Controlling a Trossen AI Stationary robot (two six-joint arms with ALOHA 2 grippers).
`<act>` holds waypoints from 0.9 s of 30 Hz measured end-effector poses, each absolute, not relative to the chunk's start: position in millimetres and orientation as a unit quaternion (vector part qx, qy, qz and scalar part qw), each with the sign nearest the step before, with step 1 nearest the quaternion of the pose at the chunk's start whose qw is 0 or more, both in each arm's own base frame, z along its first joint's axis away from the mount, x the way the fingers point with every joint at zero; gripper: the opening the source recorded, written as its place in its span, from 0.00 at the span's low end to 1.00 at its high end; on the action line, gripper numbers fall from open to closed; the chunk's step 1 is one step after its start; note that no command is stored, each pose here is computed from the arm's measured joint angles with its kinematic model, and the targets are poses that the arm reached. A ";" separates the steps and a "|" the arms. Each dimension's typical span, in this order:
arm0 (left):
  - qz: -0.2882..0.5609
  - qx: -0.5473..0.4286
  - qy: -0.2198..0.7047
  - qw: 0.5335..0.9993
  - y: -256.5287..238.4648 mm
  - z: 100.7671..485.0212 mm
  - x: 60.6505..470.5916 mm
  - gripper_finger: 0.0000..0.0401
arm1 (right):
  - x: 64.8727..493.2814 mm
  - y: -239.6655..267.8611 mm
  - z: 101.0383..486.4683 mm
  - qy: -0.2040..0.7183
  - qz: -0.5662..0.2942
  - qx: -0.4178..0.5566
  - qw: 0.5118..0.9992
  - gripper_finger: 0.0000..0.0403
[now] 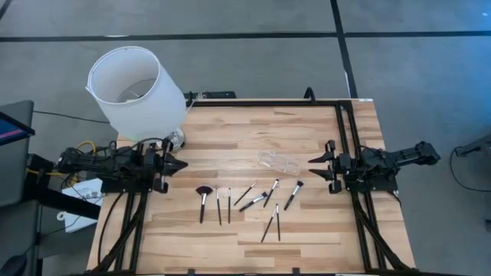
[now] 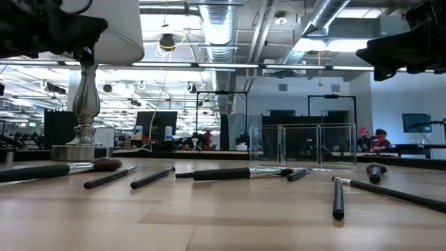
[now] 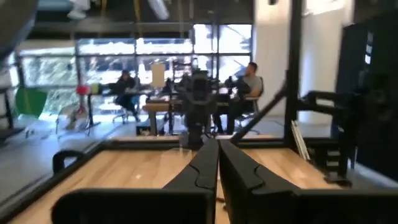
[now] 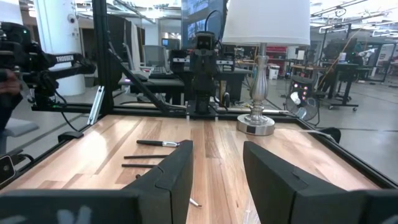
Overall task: Put items in baskets/containers
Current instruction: Put the black powder brush into the transparent organizer
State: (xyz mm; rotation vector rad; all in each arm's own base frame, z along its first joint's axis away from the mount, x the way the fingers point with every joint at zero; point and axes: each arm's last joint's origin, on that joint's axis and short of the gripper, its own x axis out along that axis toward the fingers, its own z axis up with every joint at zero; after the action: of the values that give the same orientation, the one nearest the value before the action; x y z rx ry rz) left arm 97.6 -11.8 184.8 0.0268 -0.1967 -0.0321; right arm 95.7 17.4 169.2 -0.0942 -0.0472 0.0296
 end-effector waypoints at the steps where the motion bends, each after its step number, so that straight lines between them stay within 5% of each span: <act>1: -0.004 0.008 -0.090 0.996 -11.3 183.7 99.2 0.04 | 95.7 17.4 169.3 -0.024 0.015 -0.047 0.999 0.33; 10: 0.087 0.003 -0.079 0.993 -9.5 183.6 120.3 0.24 | 95.7 17.4 169.3 -0.024 0.015 -0.047 0.999 0.33; 15: 0.213 -0.003 -0.093 0.973 -5.1 202.1 137.1 0.33 | 95.7 17.4 169.2 -0.024 0.015 -0.047 0.999 0.33; 21: 0.135 -0.013 -0.043 0.990 -16.6 205.3 167.6 0.33 | 95.7 17.4 169.2 -0.024 0.015 -0.047 0.999 0.33; 27: 0.150 -0.052 0.021 0.987 -22.2 180.5 179.4 0.31 | 95.7 17.3 169.3 -0.024 0.015 -0.047 0.999 0.33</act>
State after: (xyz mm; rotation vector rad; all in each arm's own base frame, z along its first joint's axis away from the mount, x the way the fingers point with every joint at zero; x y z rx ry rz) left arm 179.4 -22.2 180.5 -0.1047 0.0421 0.3019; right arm 95.7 17.3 169.3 -0.0939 -0.0472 0.0294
